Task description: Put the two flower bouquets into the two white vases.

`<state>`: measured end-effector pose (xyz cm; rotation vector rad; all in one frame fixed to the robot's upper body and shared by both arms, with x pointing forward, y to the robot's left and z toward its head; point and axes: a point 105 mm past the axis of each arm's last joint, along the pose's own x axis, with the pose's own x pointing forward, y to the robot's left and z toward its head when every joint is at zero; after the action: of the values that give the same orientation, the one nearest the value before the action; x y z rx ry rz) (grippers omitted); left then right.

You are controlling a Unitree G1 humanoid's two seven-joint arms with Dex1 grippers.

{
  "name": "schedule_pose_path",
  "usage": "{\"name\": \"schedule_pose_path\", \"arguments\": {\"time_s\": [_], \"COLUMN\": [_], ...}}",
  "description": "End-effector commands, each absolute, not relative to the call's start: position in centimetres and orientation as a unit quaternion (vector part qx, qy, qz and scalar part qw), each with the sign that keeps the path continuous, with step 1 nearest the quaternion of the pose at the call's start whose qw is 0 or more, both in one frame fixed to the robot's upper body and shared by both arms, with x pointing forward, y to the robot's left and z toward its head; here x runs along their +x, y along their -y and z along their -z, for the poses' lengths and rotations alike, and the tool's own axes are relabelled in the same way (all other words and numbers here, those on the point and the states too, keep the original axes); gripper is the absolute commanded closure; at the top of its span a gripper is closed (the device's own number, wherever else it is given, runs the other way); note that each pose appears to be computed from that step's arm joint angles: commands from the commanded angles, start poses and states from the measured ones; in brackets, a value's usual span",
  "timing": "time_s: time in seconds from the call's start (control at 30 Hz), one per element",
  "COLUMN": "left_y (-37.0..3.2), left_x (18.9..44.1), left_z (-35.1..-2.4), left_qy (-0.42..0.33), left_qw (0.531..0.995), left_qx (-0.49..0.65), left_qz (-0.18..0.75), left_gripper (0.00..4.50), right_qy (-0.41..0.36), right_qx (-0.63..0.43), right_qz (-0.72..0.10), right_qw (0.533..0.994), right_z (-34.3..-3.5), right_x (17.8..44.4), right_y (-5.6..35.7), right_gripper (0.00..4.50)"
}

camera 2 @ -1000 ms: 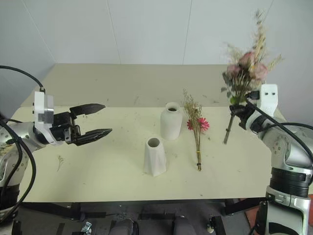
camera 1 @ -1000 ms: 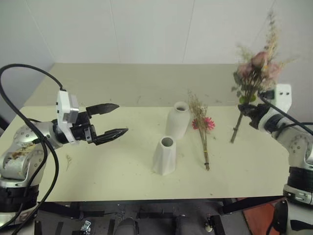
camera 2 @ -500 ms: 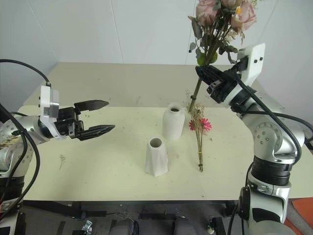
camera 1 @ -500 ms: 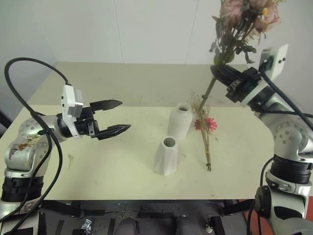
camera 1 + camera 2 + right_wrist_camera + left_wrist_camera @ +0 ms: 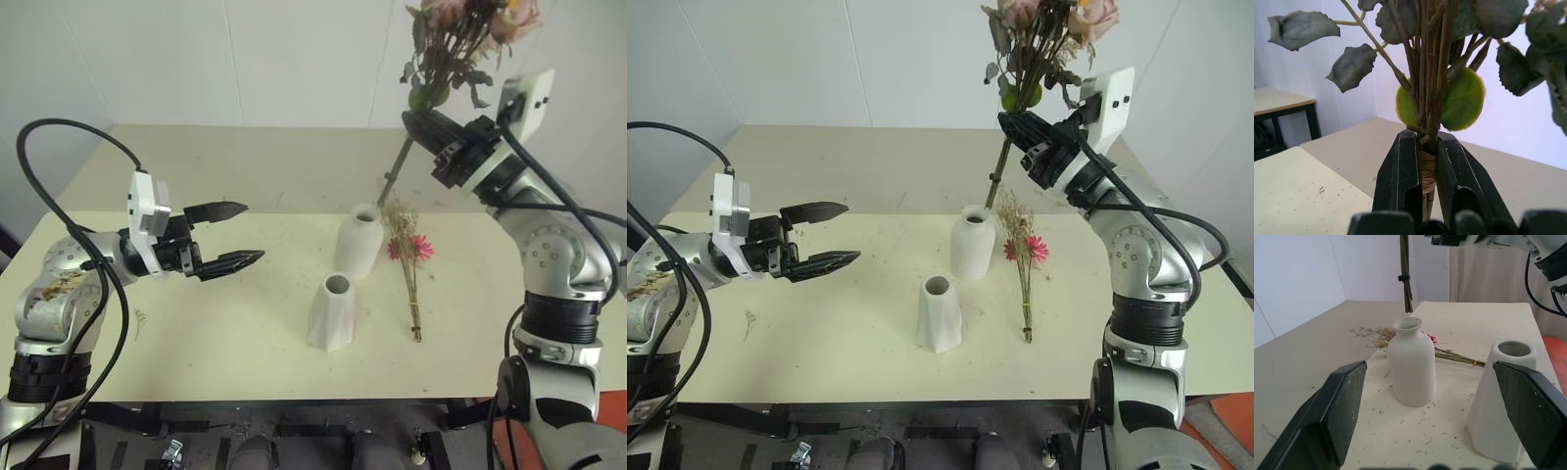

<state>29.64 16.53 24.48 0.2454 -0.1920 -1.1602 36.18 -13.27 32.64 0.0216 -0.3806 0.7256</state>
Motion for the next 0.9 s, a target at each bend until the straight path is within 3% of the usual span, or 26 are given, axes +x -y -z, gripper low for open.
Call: {"name": "schedule_pose_path", "arguments": {"time_s": [0.03,0.53,0.9], "left_y": [-16.3,-16.4,-16.3], "left_x": [29.2,29.1,29.0], "left_z": [-25.7,-25.6,-25.6], "left_qy": [0.116,0.117,0.117], "left_qw": [0.819,0.822,0.820], "left_qx": [0.135,0.140,0.143], "left_qz": [0.545,0.540,0.542], "left_gripper": [0.00,0.00,0.00], "right_qy": [0.220,0.165,0.146], "right_qx": [0.000,-0.034,-0.041], "right_qz": [-0.354,-0.360,-0.376], "right_qw": [0.909,0.918,0.914], "right_z": [-34.1,-29.4,-27.5], "right_x": [35.8,37.5,36.4], "right_y": [12.6,11.2,10.8], "right_gripper": [4.28,4.28,0.46]}}
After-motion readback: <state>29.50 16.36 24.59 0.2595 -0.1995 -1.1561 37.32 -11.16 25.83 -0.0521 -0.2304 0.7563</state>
